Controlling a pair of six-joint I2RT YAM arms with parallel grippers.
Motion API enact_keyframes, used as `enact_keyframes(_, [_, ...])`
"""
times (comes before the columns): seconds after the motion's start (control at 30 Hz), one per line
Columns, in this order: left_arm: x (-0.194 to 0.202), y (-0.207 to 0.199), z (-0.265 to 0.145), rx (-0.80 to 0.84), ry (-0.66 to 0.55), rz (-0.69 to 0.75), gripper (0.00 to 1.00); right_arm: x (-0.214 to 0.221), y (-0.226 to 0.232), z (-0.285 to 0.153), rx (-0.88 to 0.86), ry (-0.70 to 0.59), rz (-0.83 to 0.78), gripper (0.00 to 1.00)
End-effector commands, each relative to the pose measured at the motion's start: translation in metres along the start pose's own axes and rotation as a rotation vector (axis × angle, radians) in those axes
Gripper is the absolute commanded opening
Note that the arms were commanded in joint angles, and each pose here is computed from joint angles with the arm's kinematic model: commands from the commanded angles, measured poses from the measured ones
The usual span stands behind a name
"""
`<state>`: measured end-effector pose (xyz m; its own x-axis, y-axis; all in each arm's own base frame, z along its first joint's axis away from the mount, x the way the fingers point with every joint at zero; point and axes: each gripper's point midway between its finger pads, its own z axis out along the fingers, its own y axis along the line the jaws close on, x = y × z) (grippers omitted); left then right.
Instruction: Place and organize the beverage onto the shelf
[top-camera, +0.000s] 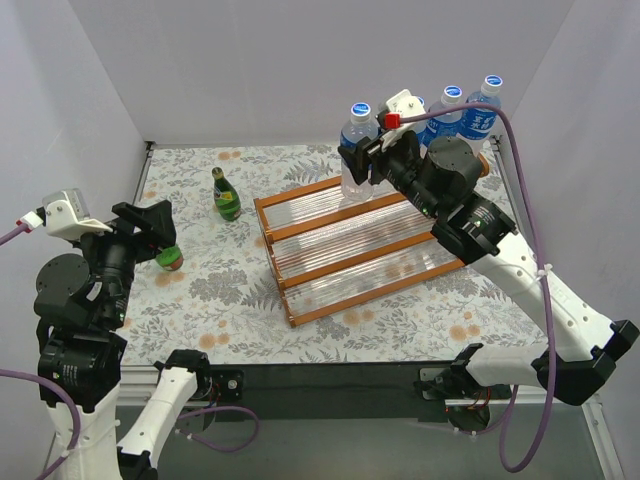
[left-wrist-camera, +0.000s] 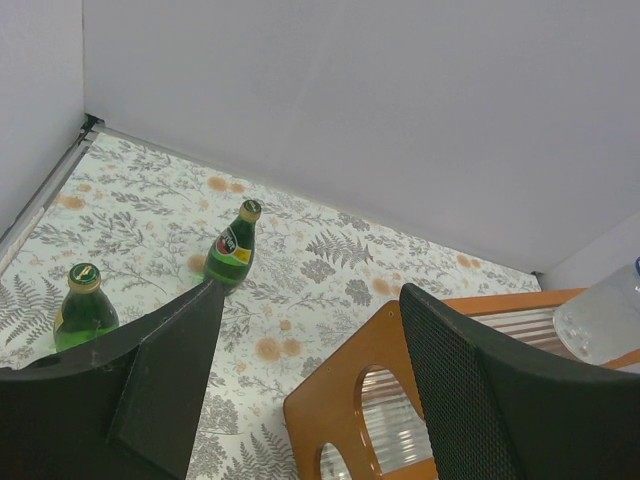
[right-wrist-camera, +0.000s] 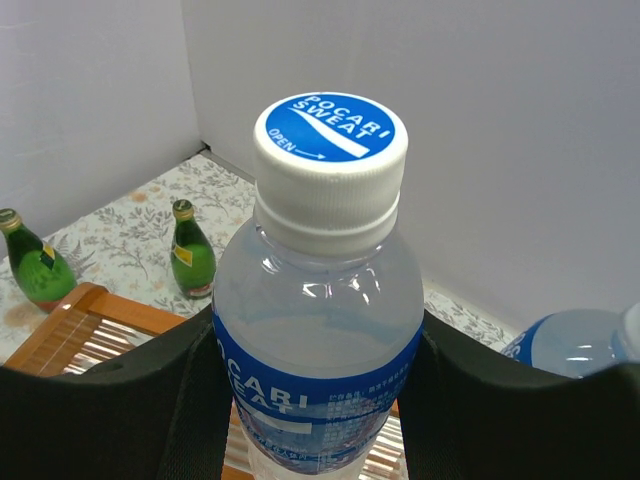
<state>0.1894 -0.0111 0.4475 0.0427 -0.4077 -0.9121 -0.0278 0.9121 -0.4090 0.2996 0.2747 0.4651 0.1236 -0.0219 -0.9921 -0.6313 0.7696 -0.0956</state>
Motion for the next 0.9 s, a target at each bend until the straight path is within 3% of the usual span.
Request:
enact_keyframes(0.0, [0.002, -0.001, 0.001, 0.009, 0.006, 0.001, 0.7, -0.093, -0.025, -0.022, 0.096, -0.318, 0.071, 0.01])
enact_keyframes(0.87, [0.003, 0.001, -0.002, 0.004, 0.002, 0.016, 0.7, -0.056, -0.049, 0.005, 0.213, -0.249, 0.117, 0.01])
